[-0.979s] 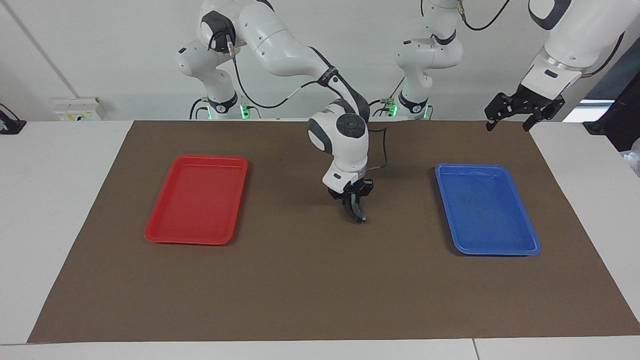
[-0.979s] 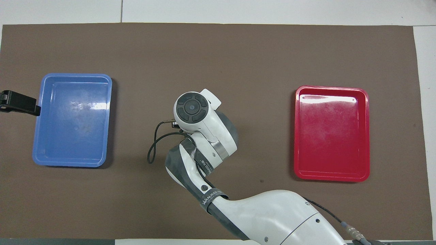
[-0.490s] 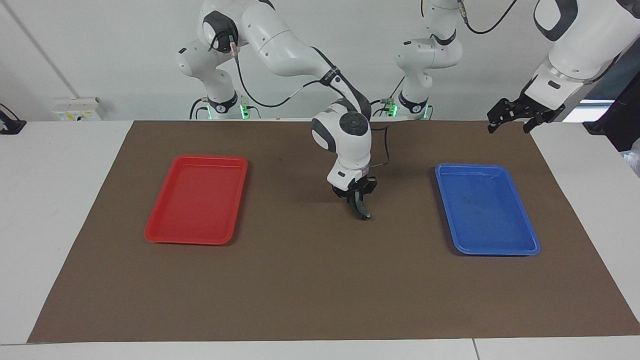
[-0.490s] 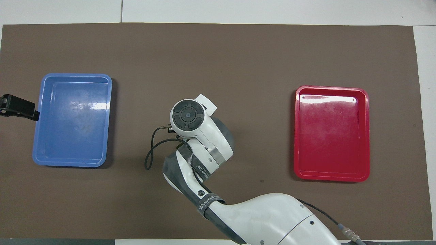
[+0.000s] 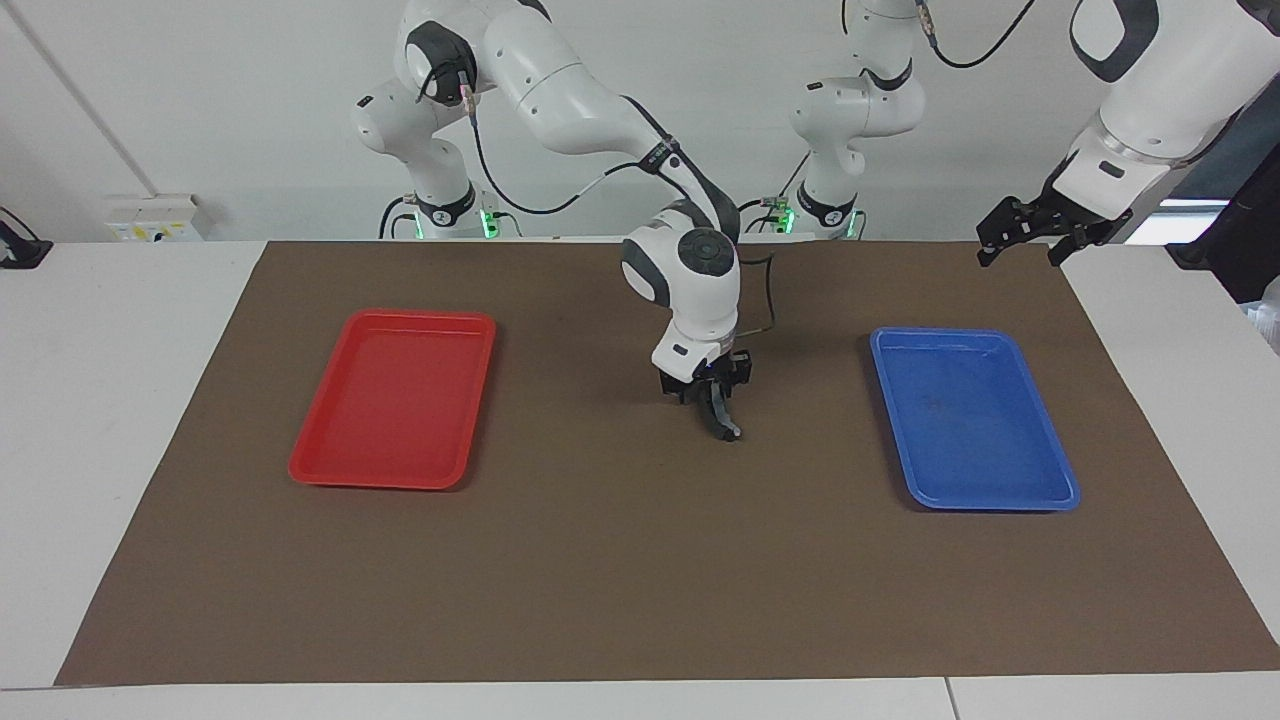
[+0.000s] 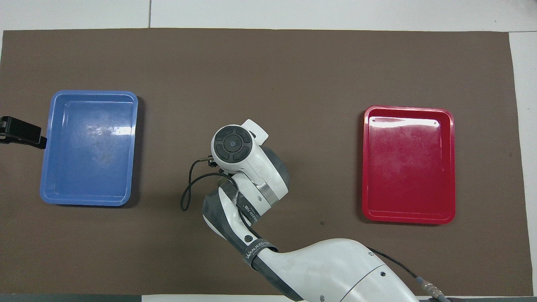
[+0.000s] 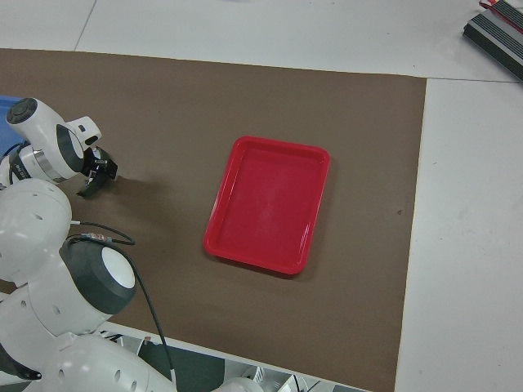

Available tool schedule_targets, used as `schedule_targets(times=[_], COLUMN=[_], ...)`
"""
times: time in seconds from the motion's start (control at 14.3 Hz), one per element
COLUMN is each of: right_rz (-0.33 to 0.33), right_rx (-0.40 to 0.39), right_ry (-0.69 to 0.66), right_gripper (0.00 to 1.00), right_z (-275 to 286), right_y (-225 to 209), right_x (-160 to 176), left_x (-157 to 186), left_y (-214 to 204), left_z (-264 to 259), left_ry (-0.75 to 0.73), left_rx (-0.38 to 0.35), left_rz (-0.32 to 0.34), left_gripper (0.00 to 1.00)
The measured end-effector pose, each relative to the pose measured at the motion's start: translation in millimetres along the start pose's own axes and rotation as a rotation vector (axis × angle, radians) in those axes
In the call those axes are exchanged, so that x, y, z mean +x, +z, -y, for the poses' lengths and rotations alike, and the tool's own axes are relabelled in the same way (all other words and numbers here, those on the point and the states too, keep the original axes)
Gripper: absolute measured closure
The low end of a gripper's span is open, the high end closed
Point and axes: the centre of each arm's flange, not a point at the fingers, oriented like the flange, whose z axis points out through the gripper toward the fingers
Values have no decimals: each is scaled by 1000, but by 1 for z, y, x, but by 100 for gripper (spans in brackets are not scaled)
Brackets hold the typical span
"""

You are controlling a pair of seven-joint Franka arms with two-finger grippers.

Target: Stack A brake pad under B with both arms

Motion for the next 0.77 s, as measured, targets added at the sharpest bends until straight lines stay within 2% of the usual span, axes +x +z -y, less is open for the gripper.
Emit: schedule_targets(times=[0.07,0.21,0.35,0.56,0.77], right_rz=[-12,-49,-68,-42,35], right_rx=[6,10,1,-43,-87], right_ry=[6,38,98,158,155], right_gripper=[0,0,0,0,0], right_z=[-3,-24,-70,-174,-286], right_y=[-10,-50,-106,-187,-245], right_x=[4,21,44,68,68], left_x=[0,0,0,0,0], left_y=[0,0,0,0,0], left_z=[0,0,0,0,0], left_ry=[0,0,0,0,0], left_rx=[0,0,0,0,0], left_rz=[0,0,0,0,0], left_gripper=[0,0,0,0,0])
